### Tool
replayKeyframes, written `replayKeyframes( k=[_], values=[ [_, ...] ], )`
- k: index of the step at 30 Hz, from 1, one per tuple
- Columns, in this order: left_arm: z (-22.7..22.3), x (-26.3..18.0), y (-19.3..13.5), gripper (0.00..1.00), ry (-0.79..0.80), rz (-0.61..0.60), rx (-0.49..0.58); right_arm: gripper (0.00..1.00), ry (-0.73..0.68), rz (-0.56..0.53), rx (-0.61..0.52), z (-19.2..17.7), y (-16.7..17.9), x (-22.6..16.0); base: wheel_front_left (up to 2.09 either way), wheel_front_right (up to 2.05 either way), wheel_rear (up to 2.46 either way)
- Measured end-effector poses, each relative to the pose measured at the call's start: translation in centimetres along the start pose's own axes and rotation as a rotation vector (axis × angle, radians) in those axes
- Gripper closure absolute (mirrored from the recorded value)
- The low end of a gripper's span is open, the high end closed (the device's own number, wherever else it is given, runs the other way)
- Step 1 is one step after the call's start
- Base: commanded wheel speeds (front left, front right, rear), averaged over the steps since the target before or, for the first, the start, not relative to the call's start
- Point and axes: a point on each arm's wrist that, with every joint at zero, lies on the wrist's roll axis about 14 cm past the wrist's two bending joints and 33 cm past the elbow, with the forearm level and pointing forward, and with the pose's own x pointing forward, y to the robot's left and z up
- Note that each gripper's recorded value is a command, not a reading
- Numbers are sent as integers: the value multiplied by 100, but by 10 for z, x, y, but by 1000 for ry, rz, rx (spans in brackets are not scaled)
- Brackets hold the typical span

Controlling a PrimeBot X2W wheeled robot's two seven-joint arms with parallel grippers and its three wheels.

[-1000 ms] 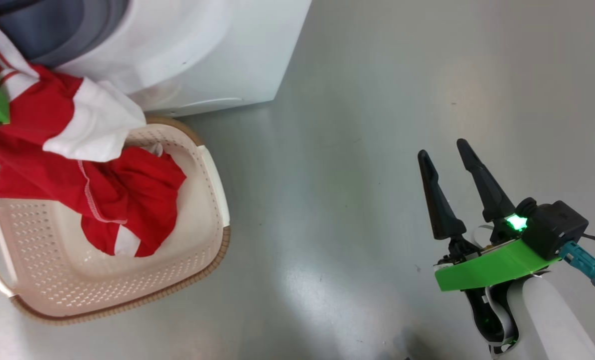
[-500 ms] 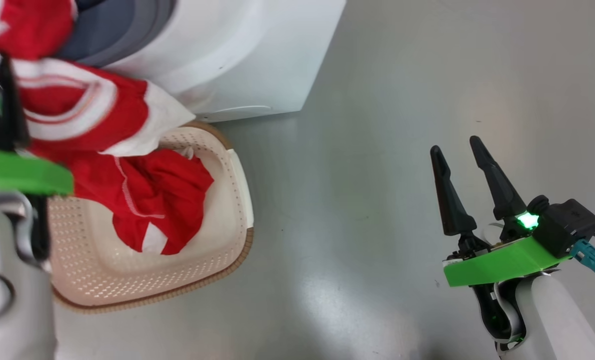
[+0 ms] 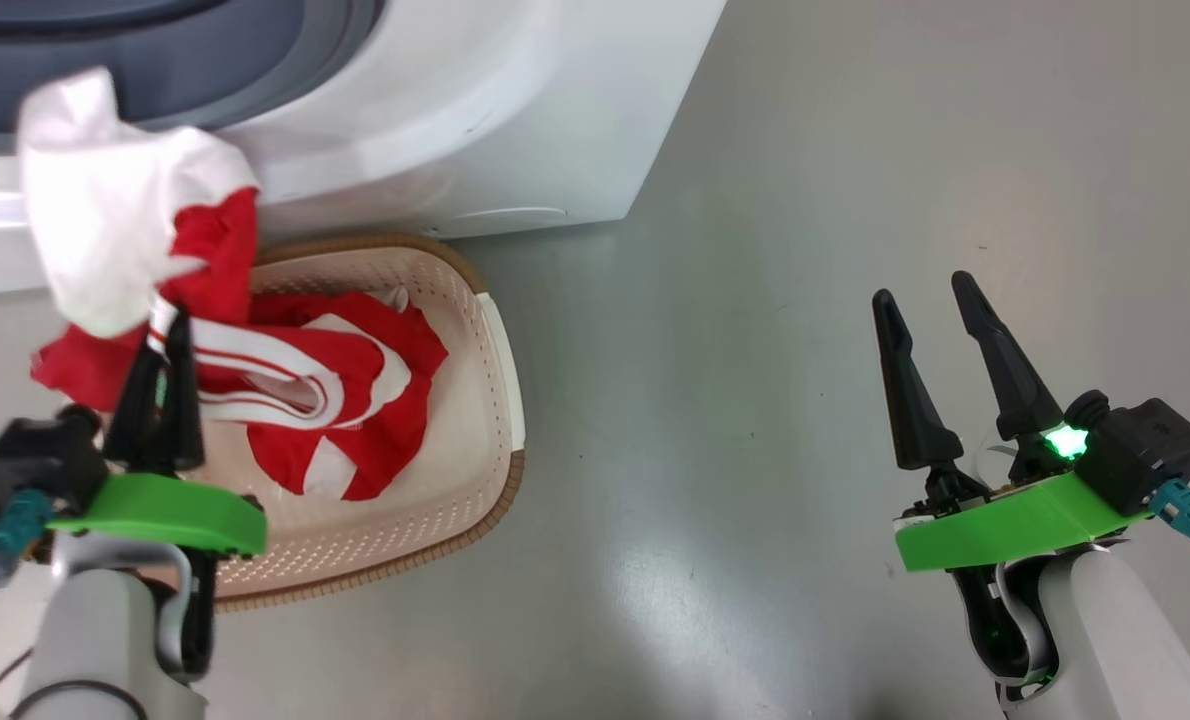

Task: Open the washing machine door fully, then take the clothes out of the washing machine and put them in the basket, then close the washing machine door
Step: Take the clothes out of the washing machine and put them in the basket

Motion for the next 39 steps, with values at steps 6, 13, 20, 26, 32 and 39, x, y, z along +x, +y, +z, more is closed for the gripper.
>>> replayKeyframes(
  k=[6,13,20,26,32,39],
  values=[
    [-43,-6,-11,100,125,-30,-23,0,21,-10,-1,-8,-4,0,0,0,0],
    [-90,-14,-14,100,265,-42,-28,0,44,-29,-3,-18,-12,0,0,0,0],
    [-121,-9,-13,100,358,-51,-16,0,74,-45,-4,-32,-19,2,0,0,0],
    [-133,-7,-11,25,397,-45,-17,0,86,-52,-4,-37,-22,3,0,0,0],
    [-126,-6,-11,0,384,-43,-19,0,75,-45,-7,-32,-19,3,0,0,0],
    [-104,-6,-14,0,334,-38,-34,0,46,-27,-12,-19,-12,1,0,0,0]
  ],
)
